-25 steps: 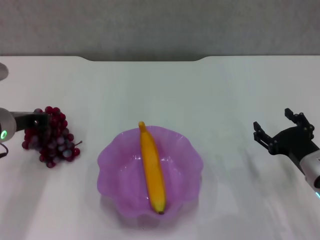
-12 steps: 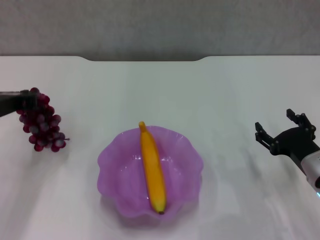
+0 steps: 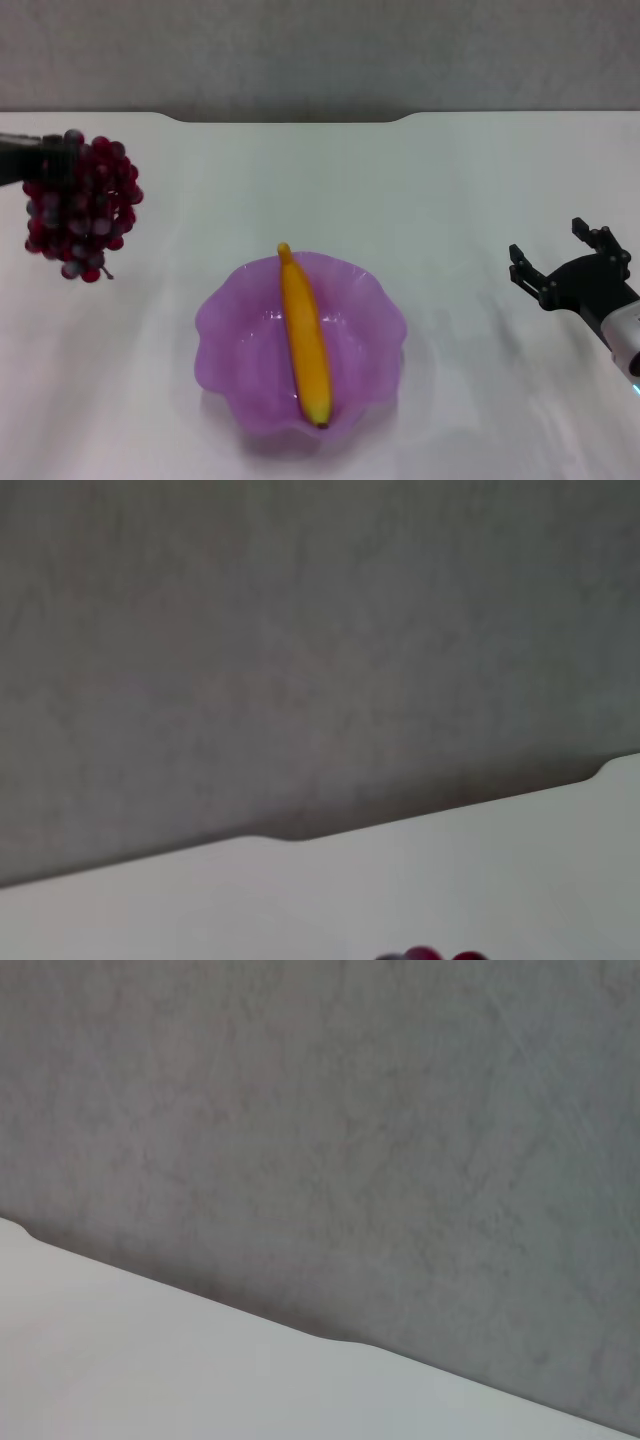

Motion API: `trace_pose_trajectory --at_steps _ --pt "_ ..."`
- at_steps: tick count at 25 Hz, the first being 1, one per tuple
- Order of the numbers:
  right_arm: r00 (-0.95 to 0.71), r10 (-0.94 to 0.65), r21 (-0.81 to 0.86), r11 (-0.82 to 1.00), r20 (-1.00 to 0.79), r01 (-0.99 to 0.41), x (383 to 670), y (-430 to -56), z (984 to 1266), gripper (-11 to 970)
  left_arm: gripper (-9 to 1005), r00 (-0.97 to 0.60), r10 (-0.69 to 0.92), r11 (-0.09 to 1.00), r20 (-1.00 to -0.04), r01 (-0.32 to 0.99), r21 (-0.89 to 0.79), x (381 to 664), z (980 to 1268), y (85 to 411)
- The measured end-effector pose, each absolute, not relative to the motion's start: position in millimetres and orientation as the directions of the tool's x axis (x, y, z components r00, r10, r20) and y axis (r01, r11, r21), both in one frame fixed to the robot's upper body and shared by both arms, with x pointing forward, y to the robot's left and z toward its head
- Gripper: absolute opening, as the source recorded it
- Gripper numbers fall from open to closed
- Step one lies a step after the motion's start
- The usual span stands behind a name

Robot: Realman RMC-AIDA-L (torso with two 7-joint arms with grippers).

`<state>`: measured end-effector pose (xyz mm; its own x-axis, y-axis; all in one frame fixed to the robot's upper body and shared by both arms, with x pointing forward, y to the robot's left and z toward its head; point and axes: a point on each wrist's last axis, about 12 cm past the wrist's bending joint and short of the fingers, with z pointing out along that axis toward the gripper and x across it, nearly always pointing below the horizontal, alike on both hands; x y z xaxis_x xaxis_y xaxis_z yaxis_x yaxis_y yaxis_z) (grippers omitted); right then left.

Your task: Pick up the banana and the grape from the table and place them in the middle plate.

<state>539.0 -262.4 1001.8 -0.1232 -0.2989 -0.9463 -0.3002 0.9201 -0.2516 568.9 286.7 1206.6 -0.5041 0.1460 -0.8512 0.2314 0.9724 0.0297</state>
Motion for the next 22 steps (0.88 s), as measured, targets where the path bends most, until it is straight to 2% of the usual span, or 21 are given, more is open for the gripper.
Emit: trace_pose_trajectory --at_steps 6,11,18,22 --pt "-0.124 -0.298 -0.251 0.921 -0.947 -0.298 539 -263 1002 891 115 -0.471 0.194 0.936 -0.861 0.351 0.019 555 1233 274" --pt "-0.125 -0.298 -0.251 0.921 -0.946 -0.298 540 -263 1002 891 108 -0.465 0.264 0.901 -0.845 0.432 0.044 547 1241 262" --pt "-0.126 -0.298 -0.250 0.921 -0.946 -0.298 540 -263 1002 891 106 -0.414 0.357 0.812 -0.837 0.580 0.059 532 1248 228" --pt "-0.127 -0.298 -0.250 0.921 -0.946 -0.298 540 -263 1002 891 106 -0.398 0.388 0.776 -0.831 0.628 0.061 529 1245 216"
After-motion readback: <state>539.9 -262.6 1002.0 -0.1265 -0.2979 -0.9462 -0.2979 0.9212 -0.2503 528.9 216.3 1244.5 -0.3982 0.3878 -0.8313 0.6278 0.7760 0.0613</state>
